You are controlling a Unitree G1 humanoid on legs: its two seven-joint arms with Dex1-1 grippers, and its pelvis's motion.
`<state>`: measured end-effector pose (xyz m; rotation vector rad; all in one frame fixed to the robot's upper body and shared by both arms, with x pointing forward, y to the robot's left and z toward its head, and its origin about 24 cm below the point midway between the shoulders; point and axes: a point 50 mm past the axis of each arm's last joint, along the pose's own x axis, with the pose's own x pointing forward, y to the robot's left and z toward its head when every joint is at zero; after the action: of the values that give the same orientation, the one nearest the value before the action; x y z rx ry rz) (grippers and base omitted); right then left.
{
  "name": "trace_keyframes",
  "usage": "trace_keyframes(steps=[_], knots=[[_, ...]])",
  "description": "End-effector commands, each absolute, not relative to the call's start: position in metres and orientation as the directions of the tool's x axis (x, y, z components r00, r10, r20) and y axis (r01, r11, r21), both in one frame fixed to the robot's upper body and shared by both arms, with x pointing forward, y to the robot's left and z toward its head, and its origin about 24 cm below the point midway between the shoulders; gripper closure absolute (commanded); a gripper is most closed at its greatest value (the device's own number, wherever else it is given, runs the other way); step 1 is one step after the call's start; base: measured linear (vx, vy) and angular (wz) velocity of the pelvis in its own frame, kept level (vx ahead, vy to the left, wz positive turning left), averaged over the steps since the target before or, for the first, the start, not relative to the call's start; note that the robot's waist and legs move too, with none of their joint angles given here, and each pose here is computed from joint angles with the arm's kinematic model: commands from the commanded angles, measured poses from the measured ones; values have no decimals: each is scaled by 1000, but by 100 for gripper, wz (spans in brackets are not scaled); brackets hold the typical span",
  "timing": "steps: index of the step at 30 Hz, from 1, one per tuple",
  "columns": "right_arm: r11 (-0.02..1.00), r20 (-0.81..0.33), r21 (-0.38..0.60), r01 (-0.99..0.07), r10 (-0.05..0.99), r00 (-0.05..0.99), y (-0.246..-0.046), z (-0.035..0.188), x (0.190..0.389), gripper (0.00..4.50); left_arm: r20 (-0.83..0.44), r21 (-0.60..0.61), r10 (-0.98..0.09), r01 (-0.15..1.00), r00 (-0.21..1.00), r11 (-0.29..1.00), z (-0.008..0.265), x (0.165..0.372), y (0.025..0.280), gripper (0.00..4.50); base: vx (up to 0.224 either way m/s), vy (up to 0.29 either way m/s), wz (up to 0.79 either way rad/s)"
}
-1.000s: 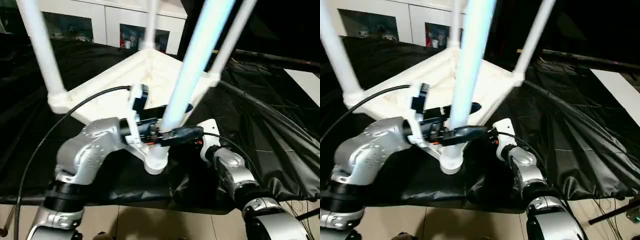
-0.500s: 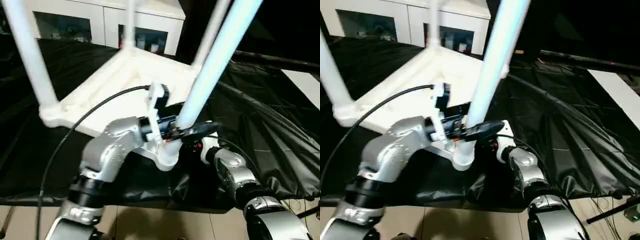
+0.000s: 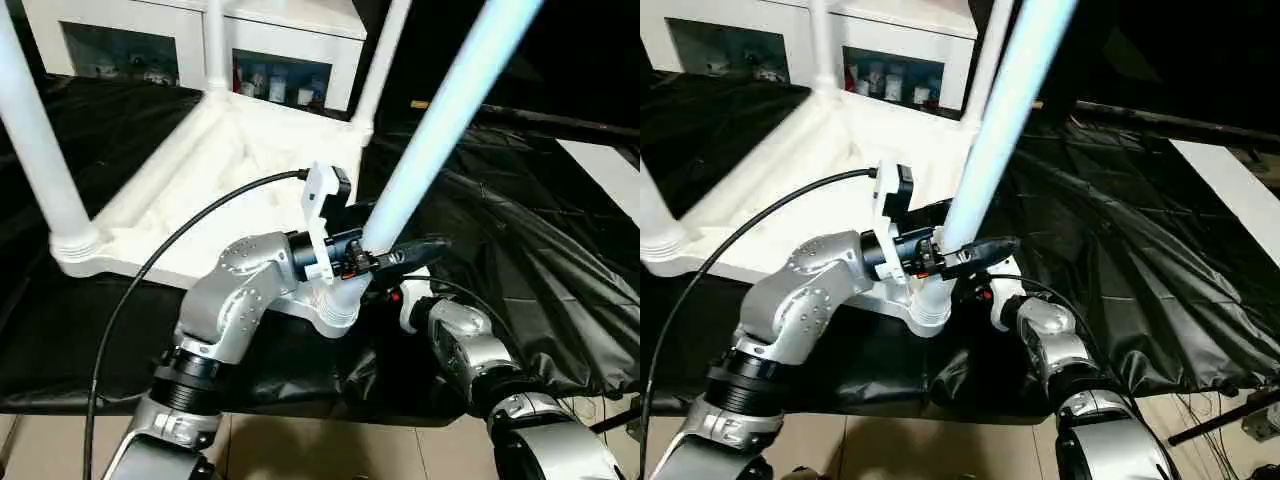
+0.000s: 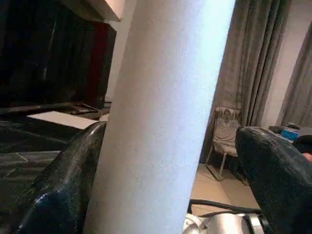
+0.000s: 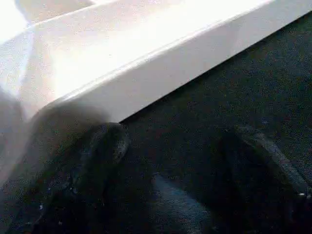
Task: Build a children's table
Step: Rotate table base
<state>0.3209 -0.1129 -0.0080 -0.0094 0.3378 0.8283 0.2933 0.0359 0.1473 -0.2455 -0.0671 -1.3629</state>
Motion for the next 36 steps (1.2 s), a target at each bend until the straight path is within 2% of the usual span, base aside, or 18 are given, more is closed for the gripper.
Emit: trace_keyframes(steps=[1,9,11,22,31,36], knots=[[464,-239,135,-876,873,425,-65,-1,311,76,196,-119,-977,991,81,58,152,280,0,4,0,0,0],[391,-265,133,-911,900,347,-63,-6,303,76,207,-115,-976,993,63,40,152,277,-5,4,0,0,0],[400,-274,121,-909,893,356,-65,-7,303,76,209,-117,-976,992,65,41,152,276,-7,4,0,0,0],[587,-240,22,-809,789,566,-89,3,321,76,214,-101,-965,986,149,130,153,288,0,4,0,0,0],[630,-213,13,-776,760,614,-106,8,326,76,208,-83,-959,980,193,180,154,297,11,4,0,0,0],[729,-238,0,-685,665,708,-122,12,337,76,197,-75,-960,979,199,188,154,298,18,4,0,0,0]])
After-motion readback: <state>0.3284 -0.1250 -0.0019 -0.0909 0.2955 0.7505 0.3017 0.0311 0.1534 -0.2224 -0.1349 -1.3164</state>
